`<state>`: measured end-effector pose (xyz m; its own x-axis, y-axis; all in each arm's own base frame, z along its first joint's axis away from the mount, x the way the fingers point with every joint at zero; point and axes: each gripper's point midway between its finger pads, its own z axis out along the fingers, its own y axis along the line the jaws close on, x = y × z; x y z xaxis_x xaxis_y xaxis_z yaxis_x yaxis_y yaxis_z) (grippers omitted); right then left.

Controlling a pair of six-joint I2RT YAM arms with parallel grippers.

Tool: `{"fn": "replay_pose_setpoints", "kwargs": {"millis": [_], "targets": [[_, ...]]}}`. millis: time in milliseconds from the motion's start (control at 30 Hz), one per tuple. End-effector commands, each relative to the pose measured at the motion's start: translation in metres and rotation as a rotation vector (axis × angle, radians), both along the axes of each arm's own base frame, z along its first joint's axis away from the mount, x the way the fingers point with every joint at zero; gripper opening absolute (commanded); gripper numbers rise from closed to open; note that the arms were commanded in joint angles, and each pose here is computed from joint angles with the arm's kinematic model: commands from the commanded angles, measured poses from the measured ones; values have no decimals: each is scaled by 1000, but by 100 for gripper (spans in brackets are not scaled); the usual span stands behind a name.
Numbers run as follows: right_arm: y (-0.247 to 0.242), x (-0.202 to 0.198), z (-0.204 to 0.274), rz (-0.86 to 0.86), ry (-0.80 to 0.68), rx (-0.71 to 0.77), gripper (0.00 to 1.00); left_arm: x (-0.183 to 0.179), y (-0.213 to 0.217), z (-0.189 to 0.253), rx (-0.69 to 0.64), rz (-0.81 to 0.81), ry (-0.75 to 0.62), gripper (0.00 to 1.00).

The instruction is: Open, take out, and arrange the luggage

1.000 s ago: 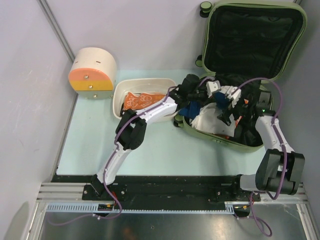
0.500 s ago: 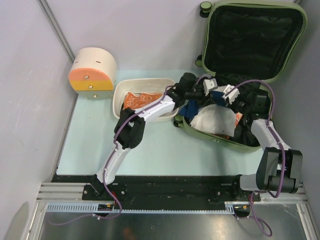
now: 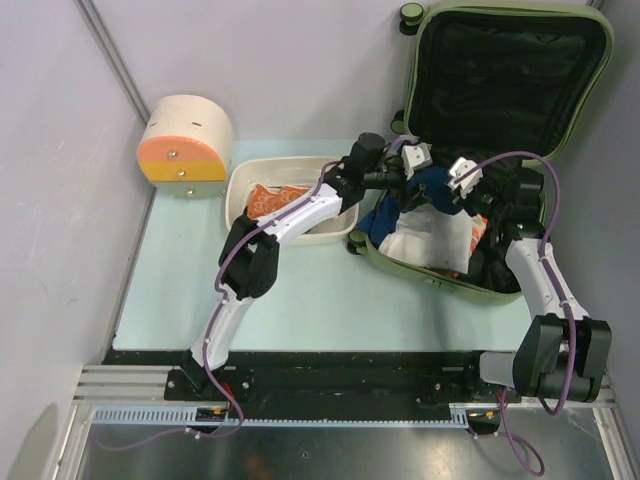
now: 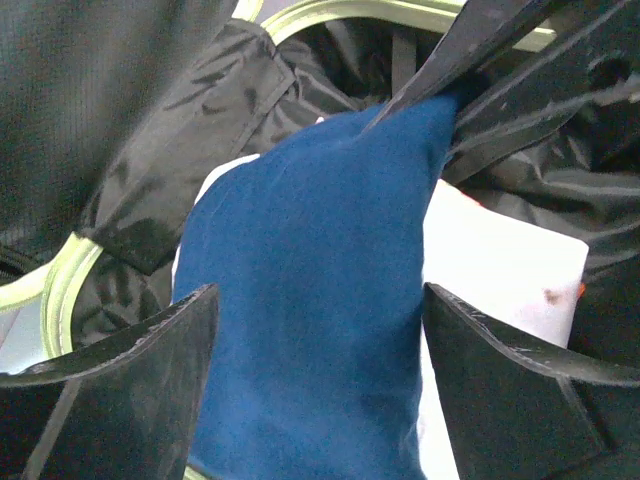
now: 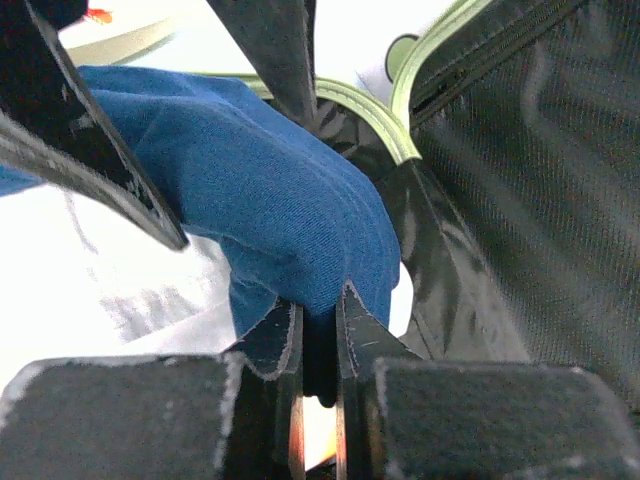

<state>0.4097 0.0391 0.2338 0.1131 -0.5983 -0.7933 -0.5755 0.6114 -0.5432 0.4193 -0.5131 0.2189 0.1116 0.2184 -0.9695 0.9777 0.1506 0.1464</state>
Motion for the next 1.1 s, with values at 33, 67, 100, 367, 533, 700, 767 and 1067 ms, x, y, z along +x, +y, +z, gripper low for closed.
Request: {"fn": "replay_pose_setpoints", "kwargs": {"millis": [33, 67, 100, 367, 533, 700, 767, 1067], "targets": [[19, -1, 55, 57, -129, 8, 0, -13, -21, 65, -80, 22, -144, 85], [23, -3, 58, 70, -135, 4, 0, -9, -21, 65, -77, 44, -155, 85], [25, -4, 61, 80, -148, -3, 0, -8, -24, 63, -74, 57, -156, 85], [34, -11, 90, 78, -203, 54, 0, -2, 0, 91, -153, 104, 17, 17], [29, -5, 118, 3, -265, 136, 74, 19, 41, 128, -248, 166, 165, 0], [15, 0, 138, -94, -313, 196, 100, 42, 98, 175, -336, 279, 195, 0], [11, 2, 140, -116, -315, 208, 100, 47, 115, 182, -346, 307, 194, 0], [8, 3, 127, -139, -260, 220, 100, 79, 239, 208, -296, 496, 4, 0]]}}
